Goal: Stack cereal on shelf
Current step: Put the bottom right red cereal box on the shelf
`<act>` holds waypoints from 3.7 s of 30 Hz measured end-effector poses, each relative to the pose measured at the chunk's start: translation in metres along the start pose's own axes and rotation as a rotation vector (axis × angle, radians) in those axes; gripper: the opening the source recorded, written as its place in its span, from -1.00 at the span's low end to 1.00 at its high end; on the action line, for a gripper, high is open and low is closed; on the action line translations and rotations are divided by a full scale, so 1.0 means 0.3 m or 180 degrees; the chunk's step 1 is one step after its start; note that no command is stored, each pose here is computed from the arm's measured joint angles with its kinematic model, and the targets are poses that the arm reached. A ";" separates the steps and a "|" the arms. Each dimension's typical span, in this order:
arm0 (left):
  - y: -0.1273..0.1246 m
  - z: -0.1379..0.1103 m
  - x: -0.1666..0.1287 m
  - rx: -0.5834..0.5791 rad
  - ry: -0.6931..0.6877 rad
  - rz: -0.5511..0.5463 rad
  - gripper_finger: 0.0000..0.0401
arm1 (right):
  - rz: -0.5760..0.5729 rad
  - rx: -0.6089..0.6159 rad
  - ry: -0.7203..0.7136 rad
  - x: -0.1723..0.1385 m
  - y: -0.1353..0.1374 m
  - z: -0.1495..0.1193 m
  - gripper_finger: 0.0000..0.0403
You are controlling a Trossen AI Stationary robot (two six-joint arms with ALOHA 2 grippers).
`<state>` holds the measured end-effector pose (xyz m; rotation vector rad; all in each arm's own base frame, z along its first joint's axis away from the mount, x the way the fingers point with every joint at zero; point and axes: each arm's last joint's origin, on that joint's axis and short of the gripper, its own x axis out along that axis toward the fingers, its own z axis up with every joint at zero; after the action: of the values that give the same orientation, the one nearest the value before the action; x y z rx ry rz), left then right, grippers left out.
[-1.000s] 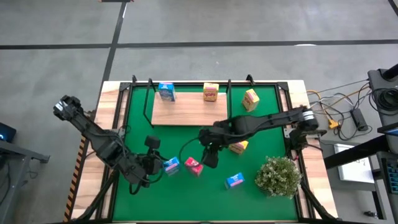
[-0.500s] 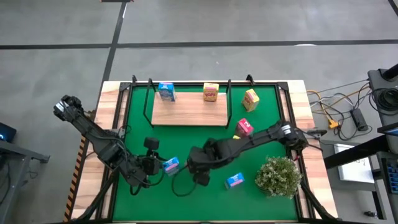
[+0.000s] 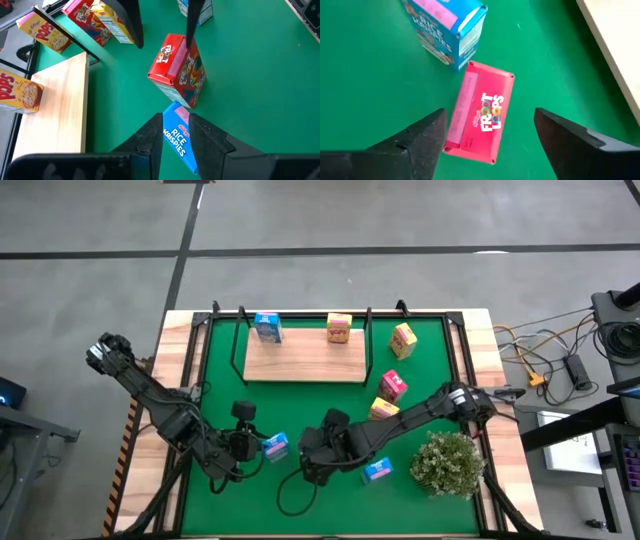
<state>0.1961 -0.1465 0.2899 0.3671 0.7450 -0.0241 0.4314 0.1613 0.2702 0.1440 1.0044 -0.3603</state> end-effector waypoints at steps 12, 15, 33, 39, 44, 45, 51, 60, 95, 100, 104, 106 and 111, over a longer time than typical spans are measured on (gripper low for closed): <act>0.005 0.001 0.000 0.0035 -0.0032 0.0157 -0.62 | -0.0067 0.0022 0.0004 0.087 0.009 -0.052 0.43; 0.005 0.001 0.000 0.0035 -0.0033 0.0159 -0.62 | -0.0069 0.0023 0.0006 0.094 0.009 -0.056 0.31; 0.027 -0.001 -0.028 0.0828 -0.0413 0.0147 -0.62 | 0.0117 -0.0323 0.0127 0.082 -0.006 -0.042 -0.02; 0.072 -0.070 -0.062 0.0549 -0.0920 0.0166 -0.62 | 0.0215 -0.0588 0.0181 0.016 -0.048 -0.001 -0.02; 0.105 -0.134 -0.090 0.0427 -0.1254 0.0207 -0.62 | 0.0148 -0.0747 0.0153 -0.053 -0.142 0.058 -0.02; 0.112 -0.145 -0.094 0.0393 -0.1294 0.0271 -0.62 | 0.0129 -0.0771 0.0150 -0.065 -0.167 0.070 -0.02; 0.148 -0.213 -0.106 0.0122 -0.1362 0.0765 -0.62 | 0.0043 -0.0925 -0.0066 -0.137 -0.340 0.161 -0.02; 0.187 -0.223 -0.159 0.0240 -0.1462 0.0894 -0.62 | 0.0293 -0.1185 -0.0482 -0.103 -0.662 0.316 -0.02; 0.220 -0.267 -0.183 0.0169 -0.1388 0.1158 -0.62 | 0.0291 -0.1187 -0.0974 0.026 -1.154 0.394 0.09; 0.219 -0.268 -0.182 0.0169 -0.1385 0.1156 -0.62 | 0.0353 -0.1215 -0.0833 0.034 -1.152 0.378 0.23; 0.219 -0.268 -0.182 0.0173 -0.1384 0.1156 -0.62 | 0.0411 -0.1236 -0.0705 0.090 -1.155 0.367 0.31; 0.219 -0.268 -0.182 0.0171 -0.1386 0.1156 -0.62 | 0.0435 -0.1252 -0.0621 0.132 -1.160 0.361 0.34; 0.219 -0.268 -0.182 0.0173 -0.1385 0.1156 -0.62 | 0.0402 -0.1316 -0.0496 0.187 -1.163 0.351 0.39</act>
<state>0.1128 -0.0639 0.2929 0.5242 0.2411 0.2128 0.4169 -0.2064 0.2951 -0.1914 0.8912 -0.0428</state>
